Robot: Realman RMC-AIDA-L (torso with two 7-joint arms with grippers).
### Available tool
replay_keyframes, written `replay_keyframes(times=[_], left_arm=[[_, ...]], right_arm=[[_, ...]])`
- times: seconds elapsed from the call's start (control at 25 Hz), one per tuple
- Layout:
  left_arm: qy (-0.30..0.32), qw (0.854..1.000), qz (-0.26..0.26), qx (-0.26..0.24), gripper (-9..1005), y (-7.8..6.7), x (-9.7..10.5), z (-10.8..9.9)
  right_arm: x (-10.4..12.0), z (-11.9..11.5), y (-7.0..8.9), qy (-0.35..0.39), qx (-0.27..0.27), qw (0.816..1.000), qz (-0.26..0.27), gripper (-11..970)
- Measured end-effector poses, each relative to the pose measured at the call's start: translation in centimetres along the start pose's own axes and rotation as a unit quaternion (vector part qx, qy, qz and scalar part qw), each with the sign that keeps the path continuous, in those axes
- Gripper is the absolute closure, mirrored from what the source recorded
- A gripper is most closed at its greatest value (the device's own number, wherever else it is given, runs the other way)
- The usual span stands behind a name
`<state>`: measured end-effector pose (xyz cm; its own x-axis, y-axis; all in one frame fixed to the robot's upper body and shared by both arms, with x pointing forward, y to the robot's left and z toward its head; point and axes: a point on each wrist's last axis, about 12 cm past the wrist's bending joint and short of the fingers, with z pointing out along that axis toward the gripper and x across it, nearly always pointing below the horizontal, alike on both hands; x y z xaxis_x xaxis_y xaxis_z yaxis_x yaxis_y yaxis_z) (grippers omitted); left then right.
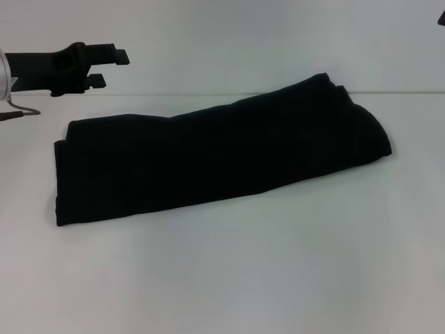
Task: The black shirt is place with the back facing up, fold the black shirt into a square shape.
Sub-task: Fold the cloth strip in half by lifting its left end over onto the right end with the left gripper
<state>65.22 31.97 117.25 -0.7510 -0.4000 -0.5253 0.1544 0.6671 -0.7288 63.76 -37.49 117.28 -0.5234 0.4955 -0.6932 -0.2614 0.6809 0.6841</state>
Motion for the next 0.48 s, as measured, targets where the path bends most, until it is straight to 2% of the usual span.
replay_keyframes(times=[0.16, 0.28, 0.48], left_arm=[[-0.012, 0.999, -0.026, 0.022, 212, 0.4, 0.6, -0.4], [0.002, 0.997, -0.059, 0.046, 212, 1.0, 2.0, -0.8], [0.019, 0.984, -0.155, 0.09, 213, 2.9, 4.7, -2.9]], right_arm=[[1.3, -0.8, -0.7, -0.028, -0.01, 1.0, -0.007, 195], [2.9, -0.9, -1.1, -0.033, -0.012, 0.999, -0.022, 195], [4.9, -1.1, -1.6, -0.037, -0.007, 0.998, -0.047, 196]])
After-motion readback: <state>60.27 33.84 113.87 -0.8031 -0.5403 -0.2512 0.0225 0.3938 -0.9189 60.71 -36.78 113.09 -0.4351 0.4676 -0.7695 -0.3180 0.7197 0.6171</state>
